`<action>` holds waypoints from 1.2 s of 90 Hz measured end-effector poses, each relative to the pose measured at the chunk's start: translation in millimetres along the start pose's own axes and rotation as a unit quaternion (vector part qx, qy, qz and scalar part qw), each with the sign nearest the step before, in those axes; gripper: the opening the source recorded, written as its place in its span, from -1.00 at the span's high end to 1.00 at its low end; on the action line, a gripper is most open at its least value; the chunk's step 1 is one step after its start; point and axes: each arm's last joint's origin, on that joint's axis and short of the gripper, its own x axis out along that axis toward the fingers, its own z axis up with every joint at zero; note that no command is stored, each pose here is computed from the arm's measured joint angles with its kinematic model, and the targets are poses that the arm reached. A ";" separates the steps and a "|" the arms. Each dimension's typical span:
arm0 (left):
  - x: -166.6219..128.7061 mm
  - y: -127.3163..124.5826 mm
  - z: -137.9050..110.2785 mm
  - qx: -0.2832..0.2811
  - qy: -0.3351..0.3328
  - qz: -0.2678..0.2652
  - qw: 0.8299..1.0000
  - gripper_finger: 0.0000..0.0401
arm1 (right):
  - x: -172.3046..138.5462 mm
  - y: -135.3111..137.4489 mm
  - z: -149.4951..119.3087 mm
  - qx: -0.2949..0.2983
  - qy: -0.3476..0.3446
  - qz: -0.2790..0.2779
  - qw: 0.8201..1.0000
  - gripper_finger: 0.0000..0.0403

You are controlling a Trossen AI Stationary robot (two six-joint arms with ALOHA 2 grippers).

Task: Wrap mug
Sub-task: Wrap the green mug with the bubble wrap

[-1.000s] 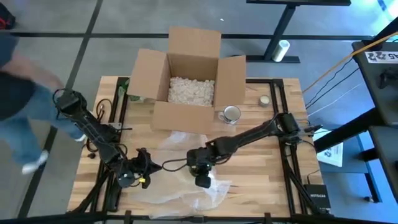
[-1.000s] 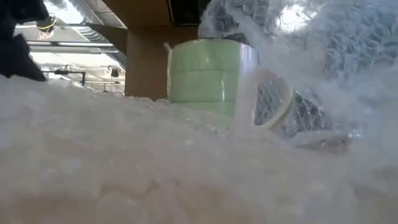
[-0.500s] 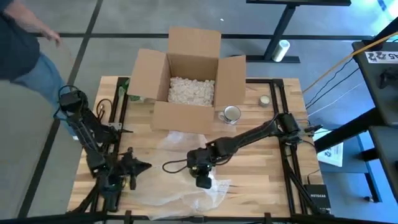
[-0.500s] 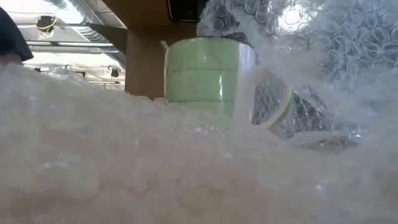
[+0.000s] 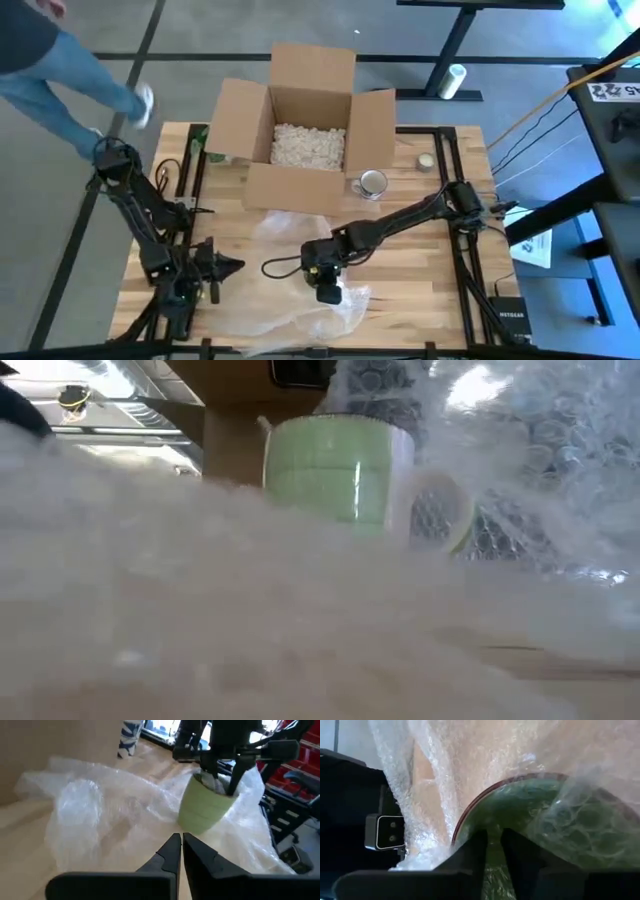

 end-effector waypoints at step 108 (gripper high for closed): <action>116.0 -18.4 57.1 0.072 0.064 -0.145 0.985 1.00 | -32.2 10.3 1.6 -0.004 -0.029 -0.023 0.999 0.62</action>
